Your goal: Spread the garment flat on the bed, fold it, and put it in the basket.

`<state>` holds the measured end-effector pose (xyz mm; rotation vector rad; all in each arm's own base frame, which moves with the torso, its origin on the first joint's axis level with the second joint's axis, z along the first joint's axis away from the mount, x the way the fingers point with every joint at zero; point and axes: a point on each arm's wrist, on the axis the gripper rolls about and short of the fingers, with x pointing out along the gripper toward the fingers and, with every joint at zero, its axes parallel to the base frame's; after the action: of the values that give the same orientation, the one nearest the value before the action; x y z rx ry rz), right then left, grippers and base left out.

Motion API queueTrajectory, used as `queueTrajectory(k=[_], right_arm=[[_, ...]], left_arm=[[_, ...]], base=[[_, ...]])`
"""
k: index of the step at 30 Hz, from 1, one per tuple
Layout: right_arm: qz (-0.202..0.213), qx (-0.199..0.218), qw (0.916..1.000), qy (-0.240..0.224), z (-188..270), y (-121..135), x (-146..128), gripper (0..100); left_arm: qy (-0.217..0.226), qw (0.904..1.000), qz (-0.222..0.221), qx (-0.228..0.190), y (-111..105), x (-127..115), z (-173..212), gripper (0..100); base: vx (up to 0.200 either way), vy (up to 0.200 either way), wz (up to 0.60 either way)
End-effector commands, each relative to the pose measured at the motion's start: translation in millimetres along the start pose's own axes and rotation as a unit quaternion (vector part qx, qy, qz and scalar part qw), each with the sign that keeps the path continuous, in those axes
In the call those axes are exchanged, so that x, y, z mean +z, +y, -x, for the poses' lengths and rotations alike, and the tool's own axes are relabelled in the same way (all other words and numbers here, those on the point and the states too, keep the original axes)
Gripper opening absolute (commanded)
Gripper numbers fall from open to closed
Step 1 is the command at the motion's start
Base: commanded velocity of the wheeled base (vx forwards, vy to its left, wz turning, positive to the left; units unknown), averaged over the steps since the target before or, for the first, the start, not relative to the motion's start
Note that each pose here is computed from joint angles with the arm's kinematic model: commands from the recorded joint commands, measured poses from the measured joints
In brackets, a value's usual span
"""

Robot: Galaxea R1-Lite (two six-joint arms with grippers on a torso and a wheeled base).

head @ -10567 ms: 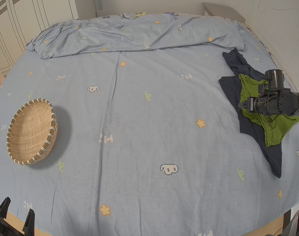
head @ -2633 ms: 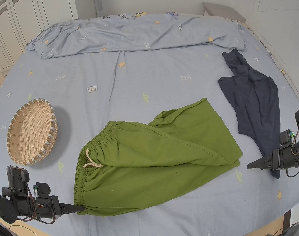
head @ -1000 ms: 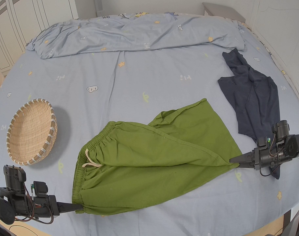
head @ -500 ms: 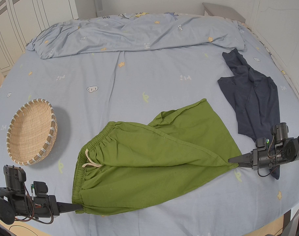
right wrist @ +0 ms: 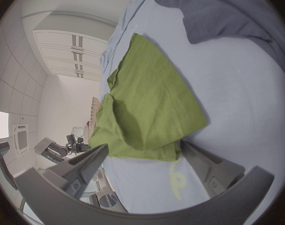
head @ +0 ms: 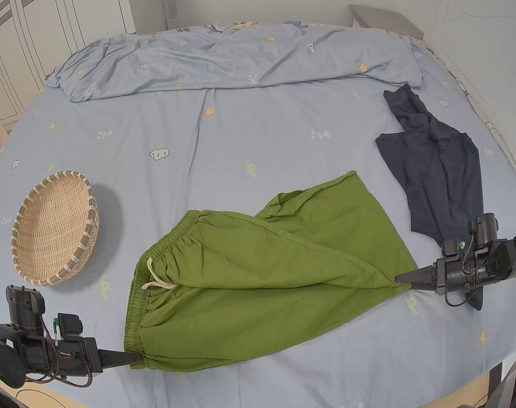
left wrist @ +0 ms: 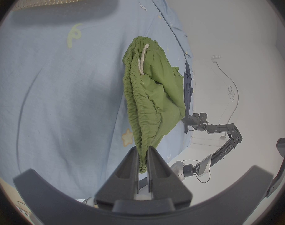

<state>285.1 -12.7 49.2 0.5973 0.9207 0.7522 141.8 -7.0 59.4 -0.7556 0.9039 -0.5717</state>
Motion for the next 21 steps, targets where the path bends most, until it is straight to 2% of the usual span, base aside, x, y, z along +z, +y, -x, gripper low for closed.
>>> queueTrajectory(k=[1,15,19,21], right_arm=[[-0.003,0.001,1.0000,0.002,-1.0,-1.1,-0.5,0],[-0.011,-0.001,0.9999,0.002,0.8,-3.3,-3.2,0],[0.015,-0.004,0.9997,-0.017,23.3,29.1,-13.5,0],[0.017,-0.003,0.9997,-0.019,28.4,36.2,-17.6,0]], left_arm=[[0.004,1.0000,0.005,0.002,1.0,-3.8,0.6,0],[0.003,1.0000,0.008,0.004,1.9,-3.7,0.5,0],[0.000,1.0000,0.008,0.005,2.2,-2.5,1.0,0],[0.000,1.0000,0.008,0.005,2.3,-1.8,0.9,0]], base=[[0.000,0.000,0.00],[0.000,0.000,0.00],[0.000,0.000,0.00],[0.000,0.000,0.00]])
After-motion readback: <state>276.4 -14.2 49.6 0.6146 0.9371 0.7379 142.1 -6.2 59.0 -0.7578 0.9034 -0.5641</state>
